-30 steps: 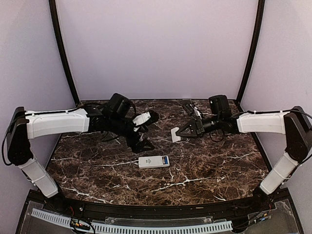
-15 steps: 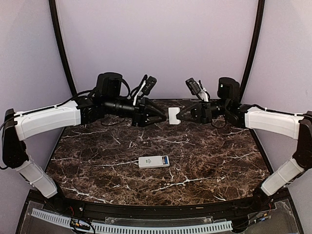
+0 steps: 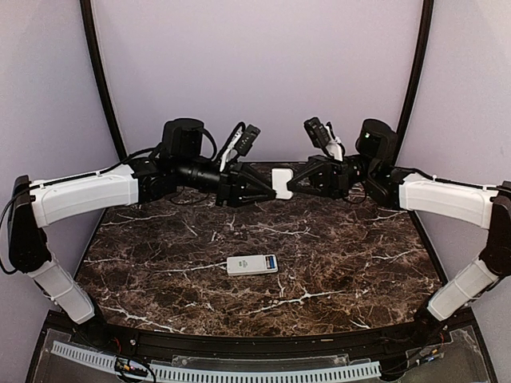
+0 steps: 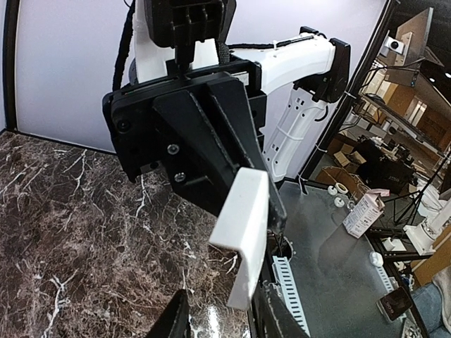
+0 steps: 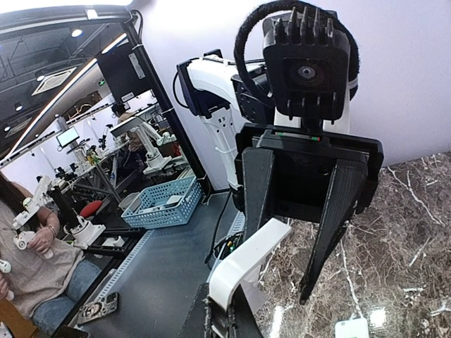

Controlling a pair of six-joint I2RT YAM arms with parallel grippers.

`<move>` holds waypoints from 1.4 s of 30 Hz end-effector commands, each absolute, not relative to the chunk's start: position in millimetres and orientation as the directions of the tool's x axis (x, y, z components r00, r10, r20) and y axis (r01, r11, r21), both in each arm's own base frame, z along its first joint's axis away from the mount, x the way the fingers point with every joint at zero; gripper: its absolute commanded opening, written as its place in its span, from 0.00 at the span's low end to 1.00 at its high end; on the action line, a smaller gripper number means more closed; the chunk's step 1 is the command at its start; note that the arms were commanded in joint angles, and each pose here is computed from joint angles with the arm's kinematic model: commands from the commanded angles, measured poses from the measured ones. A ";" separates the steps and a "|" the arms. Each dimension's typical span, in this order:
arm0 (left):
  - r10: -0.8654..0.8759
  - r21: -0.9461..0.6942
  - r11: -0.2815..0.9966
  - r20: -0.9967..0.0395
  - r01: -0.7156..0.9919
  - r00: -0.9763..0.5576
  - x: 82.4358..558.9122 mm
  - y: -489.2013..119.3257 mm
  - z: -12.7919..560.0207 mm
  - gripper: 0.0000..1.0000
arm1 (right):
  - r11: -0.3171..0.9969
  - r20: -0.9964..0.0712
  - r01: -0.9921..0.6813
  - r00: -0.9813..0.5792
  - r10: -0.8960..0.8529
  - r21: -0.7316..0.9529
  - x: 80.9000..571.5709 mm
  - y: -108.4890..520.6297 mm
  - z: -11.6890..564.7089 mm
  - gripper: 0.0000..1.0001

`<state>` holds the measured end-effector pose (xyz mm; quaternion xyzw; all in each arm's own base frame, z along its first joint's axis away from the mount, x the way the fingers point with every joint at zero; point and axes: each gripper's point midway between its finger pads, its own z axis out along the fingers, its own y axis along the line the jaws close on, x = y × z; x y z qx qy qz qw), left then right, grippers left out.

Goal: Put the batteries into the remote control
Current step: Pass from the right arm to the left

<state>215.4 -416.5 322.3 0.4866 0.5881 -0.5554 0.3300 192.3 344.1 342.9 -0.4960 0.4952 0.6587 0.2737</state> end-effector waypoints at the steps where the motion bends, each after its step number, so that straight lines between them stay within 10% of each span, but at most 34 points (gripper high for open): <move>1: 0.160 -0.296 -0.167 -0.949 0.941 -0.270 208.5 -417.0 345.3 0.28 | -0.400 -0.941 -0.852 -0.318 -0.117 0.338 187.4 347.3 352.2 0.00; 22: 0.172 -0.301 -0.214 -0.948 0.929 -0.267 204.6 -419.9 341.6 0.00 | -0.361 -0.914 -0.839 -0.373 -0.161 0.406 195.1 352.4 338.2 0.00; 30: 0.189 -0.399 -0.012 -0.901 0.917 -0.390 234.5 -424.3 310.2 0.00 | -0.045 -0.827 -0.839 -0.522 -0.211 0.542 234.7 347.5 300.4 0.52; 42: 0.301 -0.684 0.163 -0.652 0.711 -0.696 276.6 -461.9 198.1 0.00 | 0.671 -0.632 -0.510 -0.771 -0.078 0.538 304.0 251.3 203.8 0.64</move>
